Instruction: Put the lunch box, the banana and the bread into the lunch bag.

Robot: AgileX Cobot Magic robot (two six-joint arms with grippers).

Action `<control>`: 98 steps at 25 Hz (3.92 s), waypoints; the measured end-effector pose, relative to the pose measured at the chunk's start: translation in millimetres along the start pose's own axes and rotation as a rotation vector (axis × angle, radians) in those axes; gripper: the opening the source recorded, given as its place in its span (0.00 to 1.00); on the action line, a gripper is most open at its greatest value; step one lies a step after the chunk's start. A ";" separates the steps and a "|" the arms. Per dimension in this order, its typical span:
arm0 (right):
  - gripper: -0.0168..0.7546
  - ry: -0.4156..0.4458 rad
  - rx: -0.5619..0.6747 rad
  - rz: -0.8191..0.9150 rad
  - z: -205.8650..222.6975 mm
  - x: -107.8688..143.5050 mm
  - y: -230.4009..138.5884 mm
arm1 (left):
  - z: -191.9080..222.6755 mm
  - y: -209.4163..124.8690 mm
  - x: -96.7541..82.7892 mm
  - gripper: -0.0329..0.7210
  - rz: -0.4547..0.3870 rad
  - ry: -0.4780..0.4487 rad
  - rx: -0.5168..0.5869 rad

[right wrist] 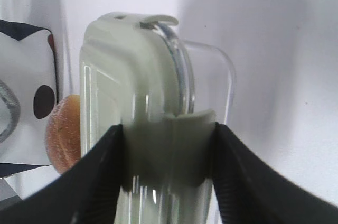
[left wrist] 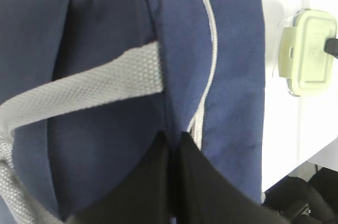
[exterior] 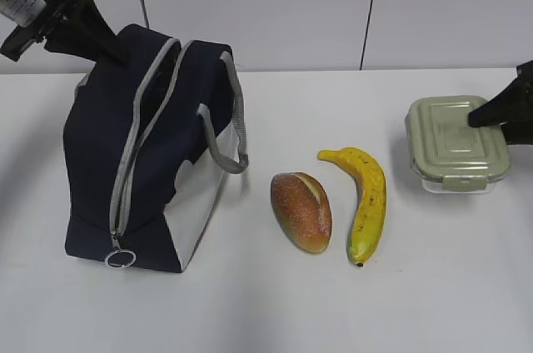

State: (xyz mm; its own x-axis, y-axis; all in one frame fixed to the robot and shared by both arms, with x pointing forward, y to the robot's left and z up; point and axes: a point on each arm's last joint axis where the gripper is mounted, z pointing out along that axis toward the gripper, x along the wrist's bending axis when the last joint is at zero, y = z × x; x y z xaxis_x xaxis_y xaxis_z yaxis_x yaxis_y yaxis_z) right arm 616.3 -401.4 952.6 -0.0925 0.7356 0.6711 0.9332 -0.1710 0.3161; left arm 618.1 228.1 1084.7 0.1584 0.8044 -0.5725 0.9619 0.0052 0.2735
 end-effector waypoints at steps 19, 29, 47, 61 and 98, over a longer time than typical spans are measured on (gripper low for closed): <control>0.48 0.158 0.035 -0.193 27.8 190.4 19.3 | -0.2 2.1 -7.3 0.04 -0.030 -0.080 -0.023; 0.48 0.288 0.034 -0.324 33.2 285.6 27.2 | -0.2 2.0 -7.6 0.04 -0.031 -0.084 -0.021; 0.48 0.159 0.071 -0.314 131.6 273.7 25.9 | -0.3 2.1 -8.5 0.04 -0.035 -0.093 -0.022; 0.48 0.018 0.107 -0.422 195.5 307.2 -4.2 | -0.4 2.5 -10.0 0.04 -0.041 -0.110 -0.026; 0.57 -0.023 0.207 -0.560 196.5 313.3 17.2 | -0.2 1.6 -4.8 0.04 -0.021 -0.055 -0.017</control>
State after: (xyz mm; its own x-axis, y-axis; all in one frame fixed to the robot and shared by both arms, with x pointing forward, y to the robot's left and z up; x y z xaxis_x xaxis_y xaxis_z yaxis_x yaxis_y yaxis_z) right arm 671.6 -45.2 1036.6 -0.5845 0.6916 0.4244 0.7932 0.3768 0.4785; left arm 618.9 224.4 1088.0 0.1504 0.7701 -0.6199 0.9612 0.0327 0.2738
